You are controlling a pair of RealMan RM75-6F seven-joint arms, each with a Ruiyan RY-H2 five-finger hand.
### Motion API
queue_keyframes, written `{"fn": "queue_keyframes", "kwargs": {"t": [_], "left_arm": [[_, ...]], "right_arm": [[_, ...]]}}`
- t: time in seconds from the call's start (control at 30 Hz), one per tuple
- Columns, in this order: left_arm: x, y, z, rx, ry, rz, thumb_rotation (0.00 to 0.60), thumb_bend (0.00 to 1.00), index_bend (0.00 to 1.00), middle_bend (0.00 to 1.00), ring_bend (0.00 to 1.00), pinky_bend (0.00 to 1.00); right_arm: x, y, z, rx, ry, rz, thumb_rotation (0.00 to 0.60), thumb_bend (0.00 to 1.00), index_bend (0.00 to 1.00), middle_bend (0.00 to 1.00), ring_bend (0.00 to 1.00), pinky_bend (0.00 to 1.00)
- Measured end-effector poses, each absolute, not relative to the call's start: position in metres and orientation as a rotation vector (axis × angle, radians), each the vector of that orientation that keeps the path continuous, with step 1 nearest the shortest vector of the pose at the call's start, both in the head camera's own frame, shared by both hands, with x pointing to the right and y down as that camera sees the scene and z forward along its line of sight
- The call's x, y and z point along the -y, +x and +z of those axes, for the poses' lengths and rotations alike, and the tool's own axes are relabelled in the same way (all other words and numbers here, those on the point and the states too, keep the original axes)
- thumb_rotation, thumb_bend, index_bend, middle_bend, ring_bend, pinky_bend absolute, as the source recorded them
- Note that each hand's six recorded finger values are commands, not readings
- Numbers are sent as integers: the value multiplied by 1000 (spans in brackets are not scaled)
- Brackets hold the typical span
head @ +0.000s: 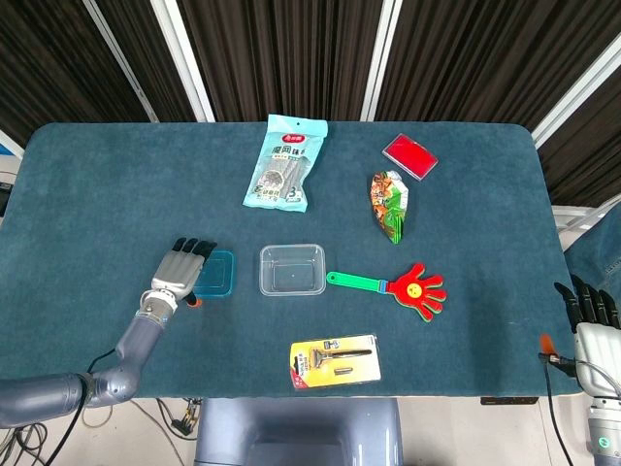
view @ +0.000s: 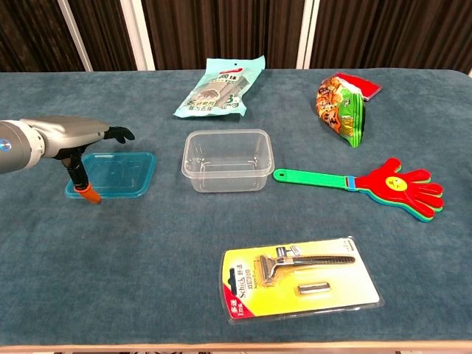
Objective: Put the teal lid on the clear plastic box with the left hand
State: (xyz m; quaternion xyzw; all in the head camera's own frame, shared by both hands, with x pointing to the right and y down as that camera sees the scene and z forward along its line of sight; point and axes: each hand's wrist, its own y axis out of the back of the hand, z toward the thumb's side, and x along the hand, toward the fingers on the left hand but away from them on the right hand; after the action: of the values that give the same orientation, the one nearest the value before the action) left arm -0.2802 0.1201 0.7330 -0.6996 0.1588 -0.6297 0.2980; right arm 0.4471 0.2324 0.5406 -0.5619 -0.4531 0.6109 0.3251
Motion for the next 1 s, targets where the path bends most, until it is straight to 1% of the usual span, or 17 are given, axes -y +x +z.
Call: {"fn": "queue_keyframes", "kwargs": {"t": [0.83,1.0], "left_arm": [[-116,-277,745,-388,-1821,-1698,600,84,45,112,0,0],[-117,-275,748,-373,-1817,-1702,600,92,55,139,0,0]], "right_arm": [[-233,451,542,1200,-1461,1636,600,407,119,29,26,0],[-234,452,542,1201,-1460,1642,600,407,120,28,27,0]]}}
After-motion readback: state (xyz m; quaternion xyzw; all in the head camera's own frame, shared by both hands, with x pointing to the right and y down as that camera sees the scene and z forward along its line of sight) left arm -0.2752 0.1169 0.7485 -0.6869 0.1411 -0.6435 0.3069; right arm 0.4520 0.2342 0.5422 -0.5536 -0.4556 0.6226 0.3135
